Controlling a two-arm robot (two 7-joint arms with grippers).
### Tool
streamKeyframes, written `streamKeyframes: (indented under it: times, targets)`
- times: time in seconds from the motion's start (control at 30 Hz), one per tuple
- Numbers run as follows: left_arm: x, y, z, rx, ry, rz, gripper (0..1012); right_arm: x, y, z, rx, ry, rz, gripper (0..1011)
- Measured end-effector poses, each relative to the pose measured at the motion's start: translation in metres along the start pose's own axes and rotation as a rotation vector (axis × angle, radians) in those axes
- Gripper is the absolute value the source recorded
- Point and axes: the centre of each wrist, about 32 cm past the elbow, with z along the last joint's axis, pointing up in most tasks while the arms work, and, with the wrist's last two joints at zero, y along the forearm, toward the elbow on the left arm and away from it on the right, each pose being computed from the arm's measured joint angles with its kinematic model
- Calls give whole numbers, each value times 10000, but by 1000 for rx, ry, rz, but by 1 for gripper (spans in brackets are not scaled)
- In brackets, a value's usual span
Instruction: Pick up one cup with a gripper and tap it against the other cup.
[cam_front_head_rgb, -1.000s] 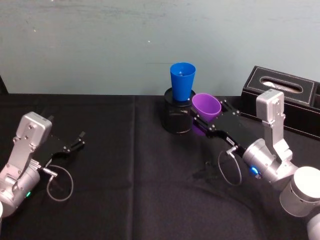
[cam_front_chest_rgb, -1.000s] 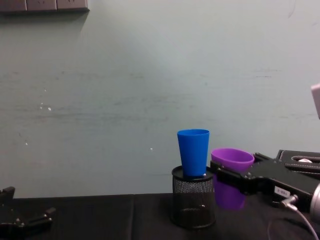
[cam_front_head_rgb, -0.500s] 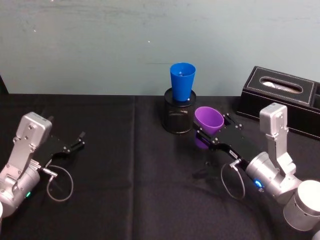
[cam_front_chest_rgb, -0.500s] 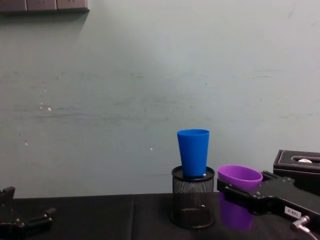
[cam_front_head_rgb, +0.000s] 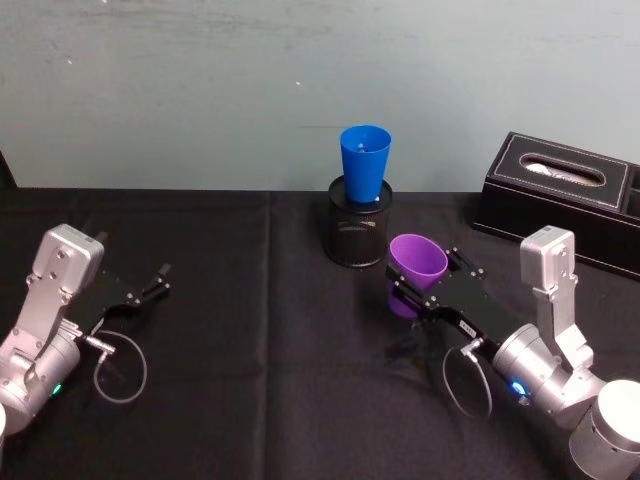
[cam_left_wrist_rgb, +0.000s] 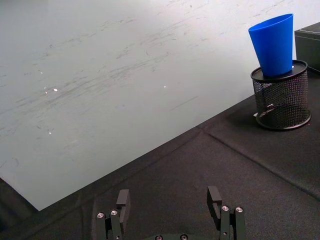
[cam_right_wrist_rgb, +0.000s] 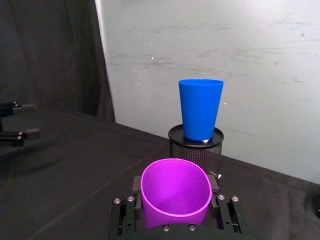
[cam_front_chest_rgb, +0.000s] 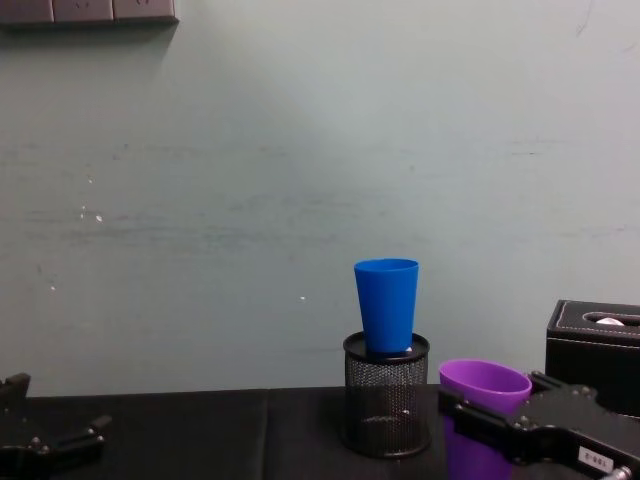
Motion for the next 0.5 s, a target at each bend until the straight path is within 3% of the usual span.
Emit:
streamKeyframes:
  times: [0.23,0.5]
  targets:
    - [0,0,0,0,0,0,1011,-5,-22,-25,-7,5,10,735]
    - [0,0,0,0,0,0,1011,18,-74,47,-1,4,55,735]
